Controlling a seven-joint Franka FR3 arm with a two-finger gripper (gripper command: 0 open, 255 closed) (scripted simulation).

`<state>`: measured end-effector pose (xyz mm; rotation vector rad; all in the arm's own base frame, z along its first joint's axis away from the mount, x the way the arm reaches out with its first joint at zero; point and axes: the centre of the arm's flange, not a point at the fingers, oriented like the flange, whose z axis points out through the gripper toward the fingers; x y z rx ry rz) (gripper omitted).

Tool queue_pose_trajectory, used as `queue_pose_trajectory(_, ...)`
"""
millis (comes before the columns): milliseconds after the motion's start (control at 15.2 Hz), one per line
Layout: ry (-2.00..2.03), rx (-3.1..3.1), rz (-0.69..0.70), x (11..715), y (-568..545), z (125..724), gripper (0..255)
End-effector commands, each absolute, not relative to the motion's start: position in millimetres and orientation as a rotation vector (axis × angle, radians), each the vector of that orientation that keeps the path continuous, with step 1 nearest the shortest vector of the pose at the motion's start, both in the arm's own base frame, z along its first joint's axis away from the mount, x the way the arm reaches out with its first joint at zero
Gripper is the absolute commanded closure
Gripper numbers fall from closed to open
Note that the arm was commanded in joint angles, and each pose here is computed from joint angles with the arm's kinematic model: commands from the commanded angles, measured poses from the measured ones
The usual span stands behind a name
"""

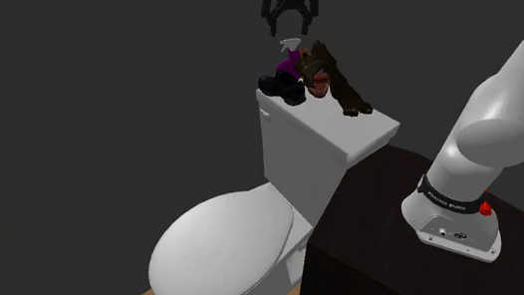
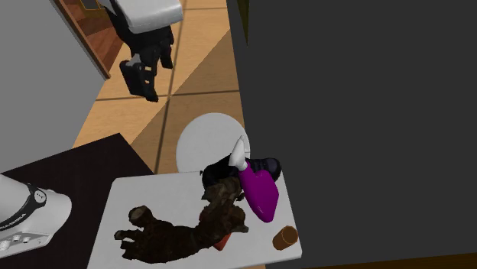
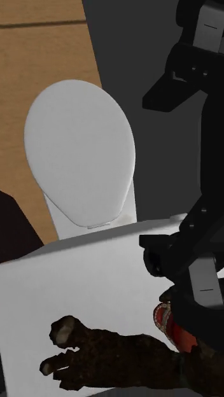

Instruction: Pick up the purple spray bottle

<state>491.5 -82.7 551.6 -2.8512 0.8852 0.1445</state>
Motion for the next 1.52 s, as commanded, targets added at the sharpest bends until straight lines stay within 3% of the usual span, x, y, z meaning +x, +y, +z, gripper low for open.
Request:
queue_pose_trajectory(0,0.99,-2.81,0.181,510.2,-102.9,542.0,0)
queue_pose_trajectory(1056,1.73,-2.351,0.449,595.1,-297.4,446.9,0)
queue_pose_trajectory(1452,1.76,-2.325,0.461,595.7,-307.0,415.4,0)
